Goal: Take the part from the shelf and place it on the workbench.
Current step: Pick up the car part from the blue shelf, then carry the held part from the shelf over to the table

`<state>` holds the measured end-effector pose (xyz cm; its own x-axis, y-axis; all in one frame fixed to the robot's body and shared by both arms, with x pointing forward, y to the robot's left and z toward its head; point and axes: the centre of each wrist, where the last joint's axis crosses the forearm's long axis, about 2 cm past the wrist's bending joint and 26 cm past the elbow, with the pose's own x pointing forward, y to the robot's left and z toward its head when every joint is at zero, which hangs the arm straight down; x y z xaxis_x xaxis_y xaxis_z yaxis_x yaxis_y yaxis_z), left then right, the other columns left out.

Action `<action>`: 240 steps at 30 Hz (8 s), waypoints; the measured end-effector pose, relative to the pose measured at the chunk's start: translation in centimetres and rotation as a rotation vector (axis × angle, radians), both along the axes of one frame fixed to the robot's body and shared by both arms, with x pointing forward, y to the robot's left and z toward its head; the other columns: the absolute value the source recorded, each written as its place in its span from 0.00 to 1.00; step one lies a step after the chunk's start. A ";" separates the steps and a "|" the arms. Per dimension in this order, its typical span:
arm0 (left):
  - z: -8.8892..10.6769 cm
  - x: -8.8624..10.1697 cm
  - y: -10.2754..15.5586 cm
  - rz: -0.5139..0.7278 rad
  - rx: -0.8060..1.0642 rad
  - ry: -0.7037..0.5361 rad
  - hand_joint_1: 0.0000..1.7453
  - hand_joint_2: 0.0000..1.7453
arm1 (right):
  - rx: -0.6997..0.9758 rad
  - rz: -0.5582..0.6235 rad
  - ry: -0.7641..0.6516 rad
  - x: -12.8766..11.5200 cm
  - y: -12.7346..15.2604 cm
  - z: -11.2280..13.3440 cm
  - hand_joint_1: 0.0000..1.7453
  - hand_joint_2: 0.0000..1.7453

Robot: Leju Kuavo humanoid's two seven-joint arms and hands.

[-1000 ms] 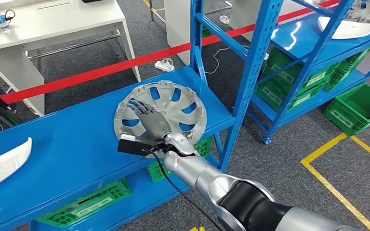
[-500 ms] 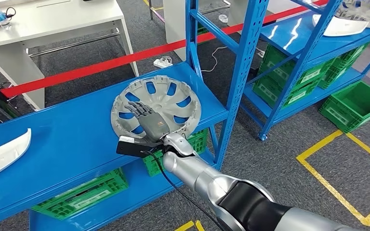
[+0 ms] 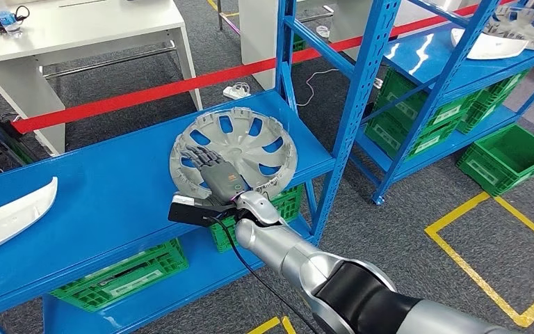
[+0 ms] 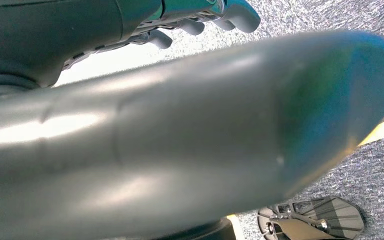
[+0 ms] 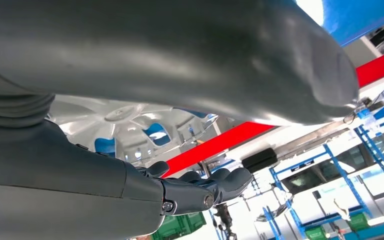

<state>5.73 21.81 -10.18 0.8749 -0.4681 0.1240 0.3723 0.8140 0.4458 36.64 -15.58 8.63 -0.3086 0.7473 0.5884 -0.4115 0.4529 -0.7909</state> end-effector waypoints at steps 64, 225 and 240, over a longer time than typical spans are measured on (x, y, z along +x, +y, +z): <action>0.0 0.0 -0.4 -0.021 0.000 0.018 0.00 0.00 | -0.220 -0.276 0.179 -3.3 -2.8 -4.2 0.01 1.00; 0.1 0.1 0.1 -0.084 0.069 -0.157 0.00 1.00 | -0.332 0.110 -0.899 -9.6 -1.9 4.2 1.00 1.00; 0.2 0.3 0.3 -0.073 0.072 -0.159 0.00 1.00 | -0.309 0.115 -0.879 -9.6 -2.0 4.0 1.00 1.00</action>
